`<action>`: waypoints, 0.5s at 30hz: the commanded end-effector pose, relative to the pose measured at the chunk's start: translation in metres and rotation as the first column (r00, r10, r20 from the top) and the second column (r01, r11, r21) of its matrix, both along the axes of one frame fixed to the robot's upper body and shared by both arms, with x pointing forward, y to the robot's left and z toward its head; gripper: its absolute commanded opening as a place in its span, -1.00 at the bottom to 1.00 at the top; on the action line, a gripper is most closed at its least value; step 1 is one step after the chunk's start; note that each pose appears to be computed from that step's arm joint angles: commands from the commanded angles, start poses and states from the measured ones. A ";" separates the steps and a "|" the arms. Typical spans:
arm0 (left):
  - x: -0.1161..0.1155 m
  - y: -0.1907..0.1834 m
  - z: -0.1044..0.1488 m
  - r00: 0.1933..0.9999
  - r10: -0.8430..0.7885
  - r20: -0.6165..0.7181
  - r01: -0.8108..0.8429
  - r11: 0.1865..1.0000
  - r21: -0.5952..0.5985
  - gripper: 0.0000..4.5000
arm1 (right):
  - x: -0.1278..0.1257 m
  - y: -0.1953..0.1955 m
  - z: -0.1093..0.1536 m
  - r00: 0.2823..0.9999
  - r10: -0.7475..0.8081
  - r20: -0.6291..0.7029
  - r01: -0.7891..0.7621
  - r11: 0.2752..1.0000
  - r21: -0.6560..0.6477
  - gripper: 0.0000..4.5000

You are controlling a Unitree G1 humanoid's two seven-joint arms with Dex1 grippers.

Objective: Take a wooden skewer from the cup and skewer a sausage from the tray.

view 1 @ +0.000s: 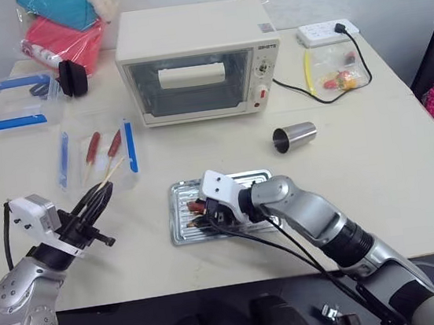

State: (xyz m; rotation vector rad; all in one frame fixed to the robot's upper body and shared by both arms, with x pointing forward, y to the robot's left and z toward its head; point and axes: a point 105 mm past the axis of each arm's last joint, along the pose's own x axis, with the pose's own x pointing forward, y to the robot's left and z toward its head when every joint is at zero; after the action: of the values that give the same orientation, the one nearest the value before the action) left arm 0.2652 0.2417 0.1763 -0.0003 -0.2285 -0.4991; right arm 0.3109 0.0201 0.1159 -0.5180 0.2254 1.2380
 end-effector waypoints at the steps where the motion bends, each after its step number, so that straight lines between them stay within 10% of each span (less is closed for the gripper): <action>1: -0.002 -0.003 0.011 0.999 -0.015 0.044 0.015 1.000 -0.002 -1.00 | -0.001 0.001 0.003 0.999 0.018 0.030 -0.018 1.000 0.004 -0.13; 4: 0.000 -0.005 0.013 0.998 -0.029 0.047 0.029 1.000 -0.001 -1.00 | 0.001 -0.002 0.002 0.999 0.024 0.039 -0.024 1.000 -0.011 -0.13; 10: 0.003 -0.007 0.015 0.998 -0.049 0.050 0.049 0.999 0.001 -1.00 | 0.002 -0.002 0.006 0.999 0.016 0.031 -0.016 1.000 0.021 -0.77; 15: 0.004 -0.012 0.014 0.995 -0.086 0.043 0.086 0.996 0.012 -1.00 | 0.002 -0.006 0.012 0.999 0.025 0.039 -0.026 0.999 0.036 -0.77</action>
State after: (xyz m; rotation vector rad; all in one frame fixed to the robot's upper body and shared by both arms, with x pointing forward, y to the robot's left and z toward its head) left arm 0.2704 0.2313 0.1852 0.0095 -0.2509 -0.5632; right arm 0.3137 0.0154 0.1172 -0.5235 0.2116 1.2513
